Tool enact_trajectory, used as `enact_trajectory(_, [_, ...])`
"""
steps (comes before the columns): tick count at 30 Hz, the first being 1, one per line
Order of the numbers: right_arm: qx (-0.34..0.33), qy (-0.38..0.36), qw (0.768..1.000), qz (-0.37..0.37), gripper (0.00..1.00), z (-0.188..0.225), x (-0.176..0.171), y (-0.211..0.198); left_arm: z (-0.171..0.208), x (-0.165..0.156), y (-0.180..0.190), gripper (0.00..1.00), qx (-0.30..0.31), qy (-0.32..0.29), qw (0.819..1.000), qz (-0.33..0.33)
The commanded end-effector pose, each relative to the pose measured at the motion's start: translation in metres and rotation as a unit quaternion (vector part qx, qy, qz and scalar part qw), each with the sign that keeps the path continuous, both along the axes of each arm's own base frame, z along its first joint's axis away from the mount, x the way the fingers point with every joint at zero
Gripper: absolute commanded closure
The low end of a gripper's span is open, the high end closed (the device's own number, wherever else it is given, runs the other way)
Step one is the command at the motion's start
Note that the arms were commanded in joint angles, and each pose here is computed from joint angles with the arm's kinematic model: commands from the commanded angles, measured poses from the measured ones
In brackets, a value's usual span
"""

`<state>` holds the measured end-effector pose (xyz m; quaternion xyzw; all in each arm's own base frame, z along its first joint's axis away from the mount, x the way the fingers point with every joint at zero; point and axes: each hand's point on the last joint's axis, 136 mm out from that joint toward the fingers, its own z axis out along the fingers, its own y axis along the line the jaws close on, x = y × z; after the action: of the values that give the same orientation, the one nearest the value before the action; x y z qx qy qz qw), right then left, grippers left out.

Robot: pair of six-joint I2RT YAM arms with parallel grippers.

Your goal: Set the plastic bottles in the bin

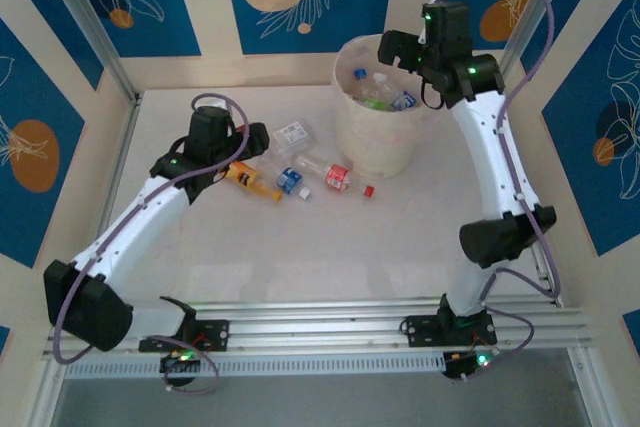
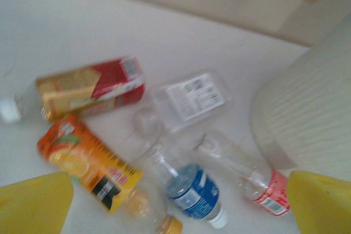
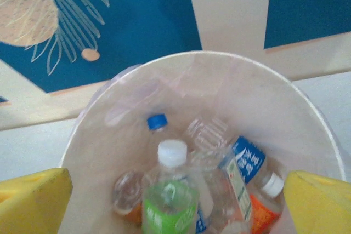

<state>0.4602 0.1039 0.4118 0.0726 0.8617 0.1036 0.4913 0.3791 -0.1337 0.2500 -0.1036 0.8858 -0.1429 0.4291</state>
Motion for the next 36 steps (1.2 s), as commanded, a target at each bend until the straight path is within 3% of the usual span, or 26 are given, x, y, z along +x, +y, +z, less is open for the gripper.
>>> enact_trajectory(1, [0.015,0.059,0.998,0.026,0.01,-0.02,-0.032,0.008,-0.026,-0.002,0.016,0.01,-0.026,0.055,0.995,0.073])
enact_trajectory(6, [0.01,0.108,0.994,0.012,0.01,-0.048,-0.062,0.003,-0.066,0.006,0.026,0.0,-0.043,0.101,0.986,0.124])
enact_trajectory(17, [-0.017,0.15,0.988,-0.015,0.01,-0.085,-0.1,-0.007,-0.133,0.027,0.031,0.01,-0.054,0.166,0.97,0.169])
enact_trajectory(23, [-0.016,0.154,0.988,-0.014,0.01,-0.092,-0.106,-0.005,-0.151,0.031,0.038,0.14,-0.052,0.179,0.964,0.191])
enact_trajectory(36, [-0.011,0.146,0.989,-0.006,0.01,-0.088,-0.109,0.004,-0.183,0.041,0.048,0.25,-0.067,0.203,0.952,0.217])
